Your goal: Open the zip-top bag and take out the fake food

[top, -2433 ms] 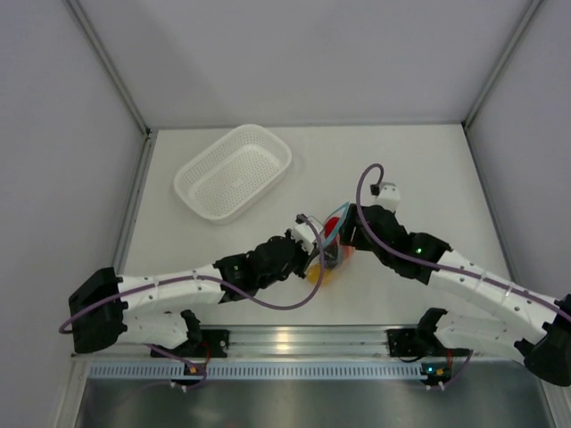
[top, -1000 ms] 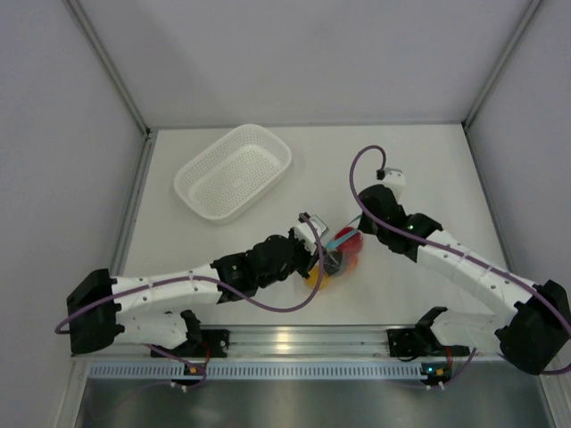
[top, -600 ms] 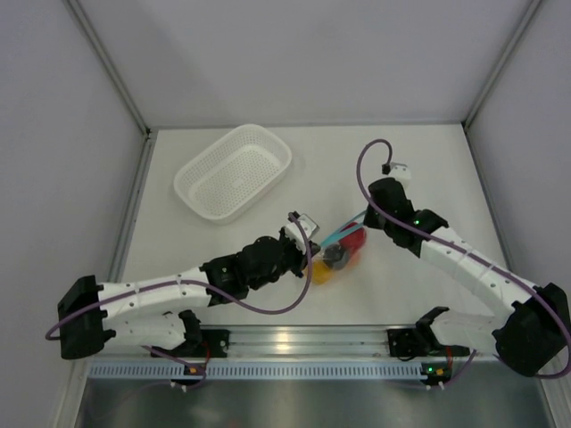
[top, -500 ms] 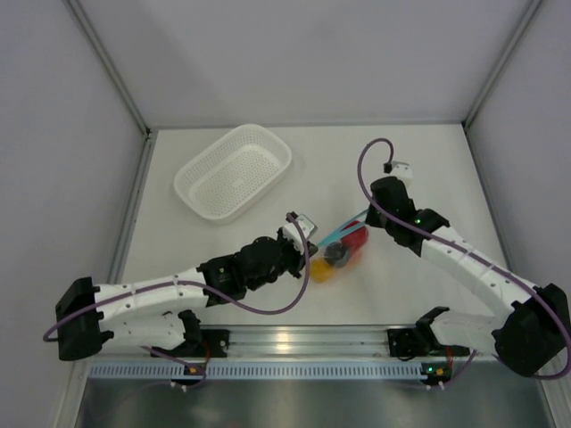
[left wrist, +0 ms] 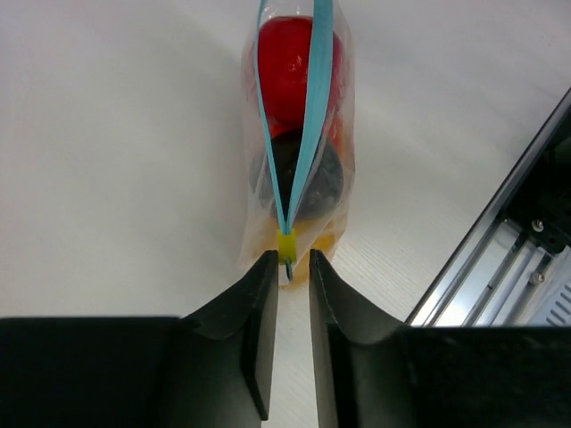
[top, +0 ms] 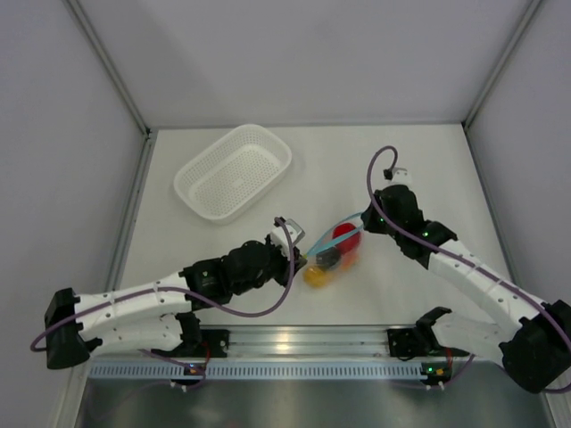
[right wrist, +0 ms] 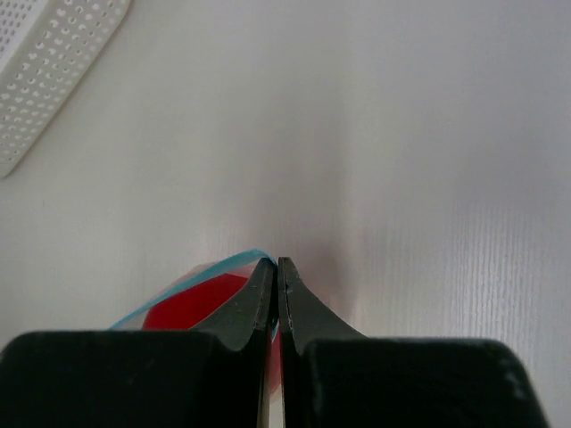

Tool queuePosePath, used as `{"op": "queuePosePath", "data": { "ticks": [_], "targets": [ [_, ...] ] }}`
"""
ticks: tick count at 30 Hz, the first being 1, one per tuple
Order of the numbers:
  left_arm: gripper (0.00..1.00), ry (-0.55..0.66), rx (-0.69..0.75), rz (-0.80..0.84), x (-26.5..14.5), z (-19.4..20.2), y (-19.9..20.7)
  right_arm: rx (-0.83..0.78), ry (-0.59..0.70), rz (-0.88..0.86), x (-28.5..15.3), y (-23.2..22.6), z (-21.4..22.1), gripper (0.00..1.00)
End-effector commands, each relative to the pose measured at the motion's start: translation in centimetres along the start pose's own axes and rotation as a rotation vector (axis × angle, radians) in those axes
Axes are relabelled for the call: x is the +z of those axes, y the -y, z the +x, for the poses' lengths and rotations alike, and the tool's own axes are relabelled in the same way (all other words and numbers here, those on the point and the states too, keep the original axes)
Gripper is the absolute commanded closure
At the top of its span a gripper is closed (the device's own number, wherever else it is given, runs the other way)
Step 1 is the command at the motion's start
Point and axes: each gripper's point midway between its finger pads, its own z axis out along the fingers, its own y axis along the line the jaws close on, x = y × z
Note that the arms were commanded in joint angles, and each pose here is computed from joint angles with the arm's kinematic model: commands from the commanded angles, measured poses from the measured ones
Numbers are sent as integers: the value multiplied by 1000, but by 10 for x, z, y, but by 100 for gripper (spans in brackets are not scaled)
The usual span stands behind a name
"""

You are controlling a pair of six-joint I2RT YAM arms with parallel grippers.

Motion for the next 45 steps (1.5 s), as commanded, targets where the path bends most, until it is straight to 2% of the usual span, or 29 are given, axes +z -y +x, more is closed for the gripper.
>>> {"op": "queuePosePath", "data": {
  "ticks": [1,3,6,10,14,19,22,24,26,28,29,32,33,34,35,36,37,41,42,45],
  "targets": [
    [73,-38,27,91,-1,-8,20,41,156,-102,-13,-15,-30,100],
    [69,-20,51,115,1,-22,26,13,174,-128,-19,-19,-31,100],
    [54,20,63,37,9,-42,17,-18,226,-175,-35,-25,-38,100],
    [44,36,68,-16,22,-58,14,-78,252,-236,-45,-30,-36,100],
    [44,25,73,-31,38,-66,18,-111,255,-307,-54,-39,-31,100],
    [46,-40,71,-61,62,-47,18,-138,258,-352,-63,-47,-31,100],
    [54,-62,69,-117,73,-39,11,-166,260,-395,-67,-54,-28,100],
    [66,-69,64,-171,79,-34,2,-176,270,-421,-71,-57,-29,100],
    [70,-64,54,-201,81,-35,-4,-199,265,-451,-74,-62,-26,100],
    [94,-62,43,-224,83,-36,-7,-216,259,-459,-74,-64,-26,100],
    [100,-55,37,-230,82,-38,-8,-221,253,-467,-74,-65,-26,100],
    [100,-4,7,-279,73,-54,-16,-245,227,-478,-70,-71,-26,100],
    [100,18,-4,-324,69,-59,-24,-247,217,-474,-68,-72,-26,98],
    [100,42,-36,-344,64,-64,-27,-238,200,-470,-70,-74,-29,85],
    [100,56,-50,-356,60,-67,-29,-234,169,-457,-65,-75,-27,78],
    [100,92,-78,-381,51,-76,-34,-200,165,-451,-68,-79,-36,64],
    [100,108,-95,-391,47,-80,-36,-181,128,-431,-66,-78,-33,59],
    [100,173,-172,-450,32,-91,-46,-50,56,-299,-59,-69,-32,47],
    [100,182,-195,-463,32,-91,-48,-6,49,-285,-60,-70,-34,38],
    [100,185,-217,-513,35,-84,-55,7,78,-229,-61,-74,-25,37]
  ]
}}
